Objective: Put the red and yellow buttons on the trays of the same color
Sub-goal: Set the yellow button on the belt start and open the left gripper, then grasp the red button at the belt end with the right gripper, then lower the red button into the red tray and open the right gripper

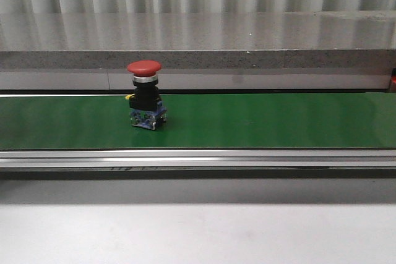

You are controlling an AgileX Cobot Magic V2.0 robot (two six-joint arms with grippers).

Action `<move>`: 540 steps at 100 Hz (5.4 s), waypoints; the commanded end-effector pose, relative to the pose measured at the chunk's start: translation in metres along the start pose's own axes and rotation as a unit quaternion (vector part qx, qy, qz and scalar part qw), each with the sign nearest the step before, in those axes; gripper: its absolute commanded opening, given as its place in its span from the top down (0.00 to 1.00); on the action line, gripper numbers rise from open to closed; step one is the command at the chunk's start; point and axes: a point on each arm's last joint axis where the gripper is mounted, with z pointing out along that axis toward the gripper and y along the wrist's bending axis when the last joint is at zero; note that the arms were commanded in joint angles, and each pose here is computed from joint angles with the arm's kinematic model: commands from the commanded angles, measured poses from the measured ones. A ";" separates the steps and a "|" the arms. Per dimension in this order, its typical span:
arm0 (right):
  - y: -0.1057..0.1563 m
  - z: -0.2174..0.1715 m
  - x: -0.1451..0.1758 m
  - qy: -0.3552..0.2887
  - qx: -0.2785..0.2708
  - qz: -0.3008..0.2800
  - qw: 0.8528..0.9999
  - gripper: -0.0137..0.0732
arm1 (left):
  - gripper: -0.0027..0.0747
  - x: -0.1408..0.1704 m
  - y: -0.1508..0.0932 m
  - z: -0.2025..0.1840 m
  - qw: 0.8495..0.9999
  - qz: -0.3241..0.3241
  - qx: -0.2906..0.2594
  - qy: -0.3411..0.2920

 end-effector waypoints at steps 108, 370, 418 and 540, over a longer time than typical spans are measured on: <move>0.000 -0.005 -0.013 -0.048 0.001 -0.007 0.999 0.92 | 0.27 0.000 -0.003 -0.017 1.000 0.003 0.020 -0.017; 0.013 0.039 -0.011 0.050 -0.041 -0.027 0.998 0.10 | 0.99 0.161 0.020 -0.144 0.922 0.048 0.105 -0.371; 0.045 0.134 -0.036 0.191 -0.078 -0.062 0.977 0.10 | 0.99 0.161 0.020 -0.144 0.922 0.048 0.105 -0.371; 0.036 0.199 -0.061 0.279 -0.046 -0.041 0.958 0.71 | 0.99 0.161 0.020 -0.144 0.922 0.048 0.105 -0.371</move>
